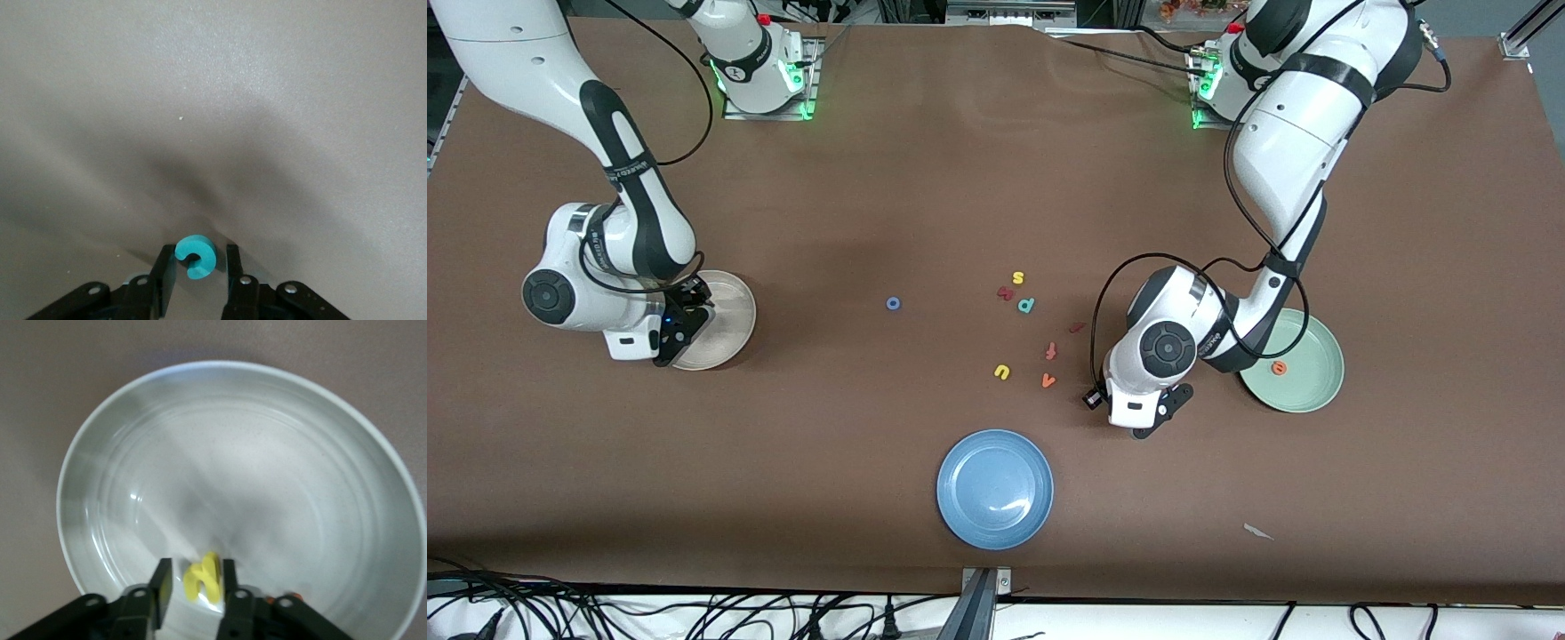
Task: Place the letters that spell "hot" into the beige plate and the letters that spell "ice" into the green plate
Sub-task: 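Place the yellow h on the white plate while the left gripper grasps, then place the teal c on the green plate while the right gripper reaches, then grasp the blue o with the right gripper while the left gripper reaches, then place the blue o on the white plate while the left gripper descends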
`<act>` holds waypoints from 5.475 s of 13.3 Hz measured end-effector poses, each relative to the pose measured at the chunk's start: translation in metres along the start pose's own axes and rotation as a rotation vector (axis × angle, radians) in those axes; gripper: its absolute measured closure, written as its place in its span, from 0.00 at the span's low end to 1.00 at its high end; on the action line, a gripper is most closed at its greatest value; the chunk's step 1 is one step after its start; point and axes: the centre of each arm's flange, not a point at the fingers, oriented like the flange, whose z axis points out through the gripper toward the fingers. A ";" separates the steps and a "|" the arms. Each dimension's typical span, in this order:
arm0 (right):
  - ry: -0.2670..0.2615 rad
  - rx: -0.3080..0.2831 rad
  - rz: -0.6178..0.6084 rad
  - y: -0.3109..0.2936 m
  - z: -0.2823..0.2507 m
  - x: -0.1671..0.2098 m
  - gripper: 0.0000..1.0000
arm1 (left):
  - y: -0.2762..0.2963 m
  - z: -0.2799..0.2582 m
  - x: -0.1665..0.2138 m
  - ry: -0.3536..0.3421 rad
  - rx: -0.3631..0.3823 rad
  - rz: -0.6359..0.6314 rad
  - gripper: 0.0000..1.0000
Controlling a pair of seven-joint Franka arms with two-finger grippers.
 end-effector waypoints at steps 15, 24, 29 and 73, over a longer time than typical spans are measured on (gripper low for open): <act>-0.001 0.055 0.825 -0.149 -0.120 0.142 0.06 | -0.030 -0.046 0.032 0.012 0.168 0.288 0.72; 0.061 0.012 0.961 -0.243 -0.070 0.226 0.02 | -0.155 -0.082 0.092 0.047 0.206 0.596 0.72; 0.107 -0.069 0.930 -0.251 -0.031 0.245 0.04 | -0.221 -0.061 0.114 0.088 0.174 0.709 0.72; -0.106 -0.189 0.644 -0.094 -0.061 0.085 0.73 | -0.036 0.019 -0.127 -0.042 0.094 0.586 0.28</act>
